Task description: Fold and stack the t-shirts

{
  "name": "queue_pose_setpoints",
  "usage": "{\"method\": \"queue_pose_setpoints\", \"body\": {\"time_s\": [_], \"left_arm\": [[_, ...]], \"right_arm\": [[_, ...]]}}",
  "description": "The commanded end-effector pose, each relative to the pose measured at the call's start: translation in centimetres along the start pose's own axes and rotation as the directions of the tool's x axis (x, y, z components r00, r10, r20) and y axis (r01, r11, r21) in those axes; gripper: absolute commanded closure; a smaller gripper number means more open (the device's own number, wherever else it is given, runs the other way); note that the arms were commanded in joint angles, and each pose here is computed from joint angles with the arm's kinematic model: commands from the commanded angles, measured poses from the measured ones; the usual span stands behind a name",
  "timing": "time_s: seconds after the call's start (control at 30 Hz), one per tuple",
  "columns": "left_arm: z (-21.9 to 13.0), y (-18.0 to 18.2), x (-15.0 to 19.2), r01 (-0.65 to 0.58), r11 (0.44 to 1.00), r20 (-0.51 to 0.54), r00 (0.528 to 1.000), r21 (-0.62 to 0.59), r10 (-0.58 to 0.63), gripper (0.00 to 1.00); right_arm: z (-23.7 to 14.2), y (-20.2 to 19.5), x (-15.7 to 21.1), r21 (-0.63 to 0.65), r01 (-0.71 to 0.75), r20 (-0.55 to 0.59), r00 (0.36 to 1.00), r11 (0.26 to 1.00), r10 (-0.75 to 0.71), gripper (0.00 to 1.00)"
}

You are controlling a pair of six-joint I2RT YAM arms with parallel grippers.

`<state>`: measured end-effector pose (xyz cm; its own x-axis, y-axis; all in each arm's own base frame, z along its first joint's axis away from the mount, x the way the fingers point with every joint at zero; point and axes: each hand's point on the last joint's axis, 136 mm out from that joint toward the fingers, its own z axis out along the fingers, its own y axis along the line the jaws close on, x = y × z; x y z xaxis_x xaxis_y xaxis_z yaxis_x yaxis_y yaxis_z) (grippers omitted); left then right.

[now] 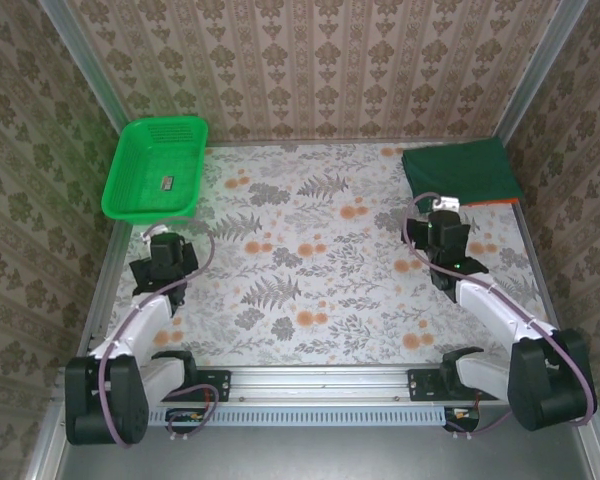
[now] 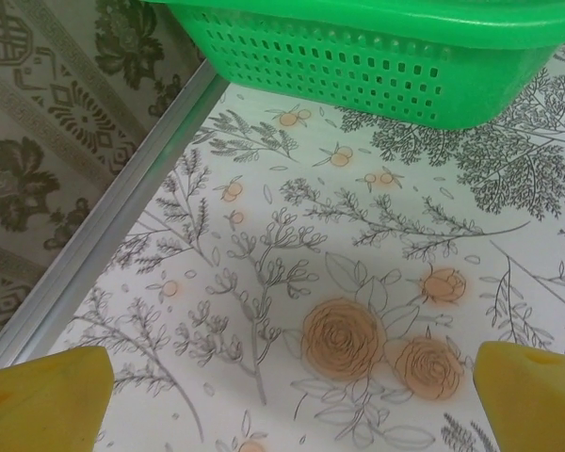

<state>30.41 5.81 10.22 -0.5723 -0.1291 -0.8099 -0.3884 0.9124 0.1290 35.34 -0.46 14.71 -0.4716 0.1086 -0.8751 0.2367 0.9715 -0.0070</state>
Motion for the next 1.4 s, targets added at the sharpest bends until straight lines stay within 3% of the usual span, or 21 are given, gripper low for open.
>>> {"method": "queue_pose_setpoints", "body": {"time_s": [0.0, 0.1, 0.3, 0.53, 0.73, 0.83, 0.97, 1.13, 1.37], "left_arm": [[0.3, -0.7, -1.2, 0.051, 0.997, 0.098, 0.994, 0.063, -0.057, 0.00], [0.4, -0.1, -0.6, 0.079, 0.996, 0.086, 0.993, 0.047, -0.083, 0.00], [1.1, -0.3, -1.2, 0.037, 0.996, 0.097, 0.994, 0.075, -0.044, 0.00], [3.1, -2.4, -2.9, -0.023, 0.989, 0.118, 0.993, 0.145, 0.006, 0.00], [5.7, -4.1, -5.5, -0.058, 0.986, 0.161, 0.986, 0.156, 0.032, 0.00], [6.9, -6.2, -5.6, -0.086, 0.967, 0.148, 0.988, 0.239, 0.051, 0.00], [6.7, -8.8, -5.4, -0.178, 0.935, 0.168, 0.977, 0.307, 0.131, 0.00], [5.6, -10.1, -5.2, -0.262, 0.920, 0.233, 0.952, 0.291, 0.197, 0.00], [5.0, -8.5, -5.0, -0.207, 0.947, 0.283, 0.950, 0.244, 0.134, 0.00]], "right_arm": [[-1.2, -0.2, -0.8, -0.063, -0.061, 0.087, 0.994, 0.996, 0.067, 0.00], [-2.6, -0.9, 0.2, -0.070, -0.031, 0.136, 0.990, 0.997, 0.041, 0.00], [-3.7, -2.5, 5.2, -0.046, -0.029, 0.061, 0.998, 0.999, 0.031, 0.00], [-4.7, -2.7, 4.4, -0.065, -0.018, 0.174, 0.984, 0.998, 0.029, 0.01], [-2.9, -2.7, 2.8, -0.046, -0.001, 0.232, 0.973, 0.999, 0.012, 0.01], [-1.2, -2.5, 2.1, -0.039, -0.002, 0.223, 0.975, 0.999, 0.011, 0.01], [0.8, -1.7, 1.0, -0.071, 0.003, 0.233, 0.972, 0.997, 0.013, 0.00], [1.9, -1.1, 0.6, -0.116, 0.004, 0.223, 0.974, 0.993, 0.022, 0.00], [3.1, -0.2, 0.2, -0.179, 0.024, 0.255, 0.967, 0.984, 0.023, 0.01]]}}
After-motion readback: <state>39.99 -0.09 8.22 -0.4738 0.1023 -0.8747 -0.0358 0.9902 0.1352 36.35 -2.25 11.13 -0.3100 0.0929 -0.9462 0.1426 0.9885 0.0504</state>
